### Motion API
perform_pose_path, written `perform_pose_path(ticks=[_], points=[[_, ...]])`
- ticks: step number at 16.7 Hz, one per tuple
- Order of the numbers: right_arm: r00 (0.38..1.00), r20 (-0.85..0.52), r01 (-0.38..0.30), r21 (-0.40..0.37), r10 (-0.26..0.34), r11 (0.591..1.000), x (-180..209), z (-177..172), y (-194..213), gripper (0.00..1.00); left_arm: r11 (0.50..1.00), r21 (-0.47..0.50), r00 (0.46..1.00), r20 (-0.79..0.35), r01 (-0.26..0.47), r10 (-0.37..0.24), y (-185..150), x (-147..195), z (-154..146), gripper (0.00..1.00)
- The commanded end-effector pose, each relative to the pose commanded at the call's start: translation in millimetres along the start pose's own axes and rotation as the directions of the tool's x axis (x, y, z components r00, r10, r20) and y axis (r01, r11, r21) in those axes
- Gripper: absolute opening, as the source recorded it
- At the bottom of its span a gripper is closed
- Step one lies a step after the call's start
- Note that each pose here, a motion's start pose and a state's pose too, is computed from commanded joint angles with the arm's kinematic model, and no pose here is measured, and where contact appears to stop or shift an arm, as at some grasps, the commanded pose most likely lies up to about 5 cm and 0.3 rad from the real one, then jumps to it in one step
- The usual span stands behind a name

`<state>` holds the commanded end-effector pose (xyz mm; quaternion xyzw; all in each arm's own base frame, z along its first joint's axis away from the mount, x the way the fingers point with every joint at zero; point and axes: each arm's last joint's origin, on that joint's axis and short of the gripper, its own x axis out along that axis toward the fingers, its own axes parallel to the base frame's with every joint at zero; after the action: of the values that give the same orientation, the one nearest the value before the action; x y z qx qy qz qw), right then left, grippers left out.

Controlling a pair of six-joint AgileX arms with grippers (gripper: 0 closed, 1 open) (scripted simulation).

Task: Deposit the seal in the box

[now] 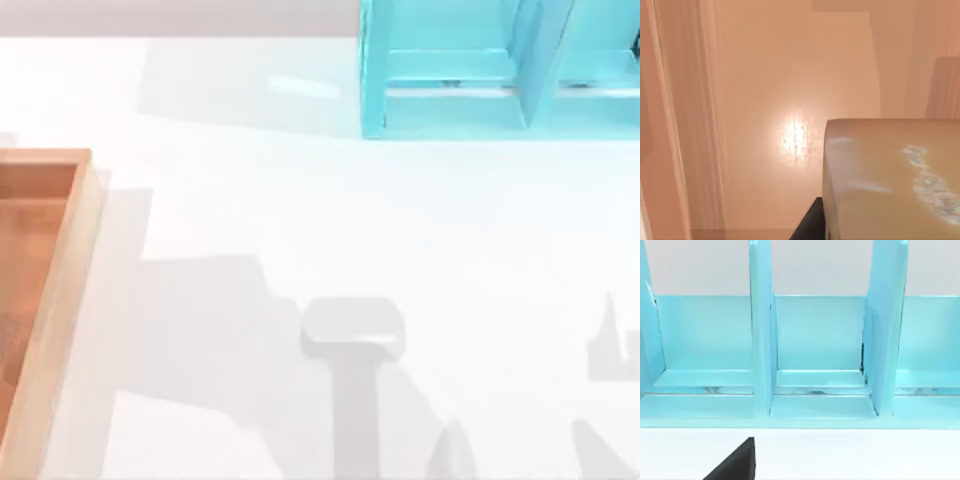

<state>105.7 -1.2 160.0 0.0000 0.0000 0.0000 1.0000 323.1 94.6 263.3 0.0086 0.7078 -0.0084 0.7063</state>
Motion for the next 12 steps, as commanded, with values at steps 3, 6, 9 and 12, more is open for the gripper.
perform_pose_path(ticks=[3, 6, 9, 12], points=[[1.000, 0.000, 0.000, 0.000, 0.000, 1.000, 0.0, 0.0, 0.0, 1.00, 1.000, -0.003, 1.000, 0.006, -0.001, 0.001, 0.9, 23.8, 0.7, 0.00], [1.000, 0.000, 0.000, 0.000, 0.000, 1.000, 0.0, 0.0, 0.0, 1.00, 1.000, -0.004, 1.000, 0.005, -0.001, 0.001, 0.8, 48.1, -0.8, 0.00], [1.000, 0.000, 0.000, 0.000, 0.000, 1.000, 0.0, 0.0, 0.0, 1.00, 1.000, -0.004, 1.000, 0.004, 0.001, -0.001, 0.9, 54.4, -1.4, 0.00], [1.000, 0.000, 0.000, 0.000, 0.000, 1.000, 0.0, 0.0, 0.0, 1.00, 1.000, -0.004, 1.000, 0.004, 0.001, -0.001, 0.9, 54.4, -1.4, 0.08]])
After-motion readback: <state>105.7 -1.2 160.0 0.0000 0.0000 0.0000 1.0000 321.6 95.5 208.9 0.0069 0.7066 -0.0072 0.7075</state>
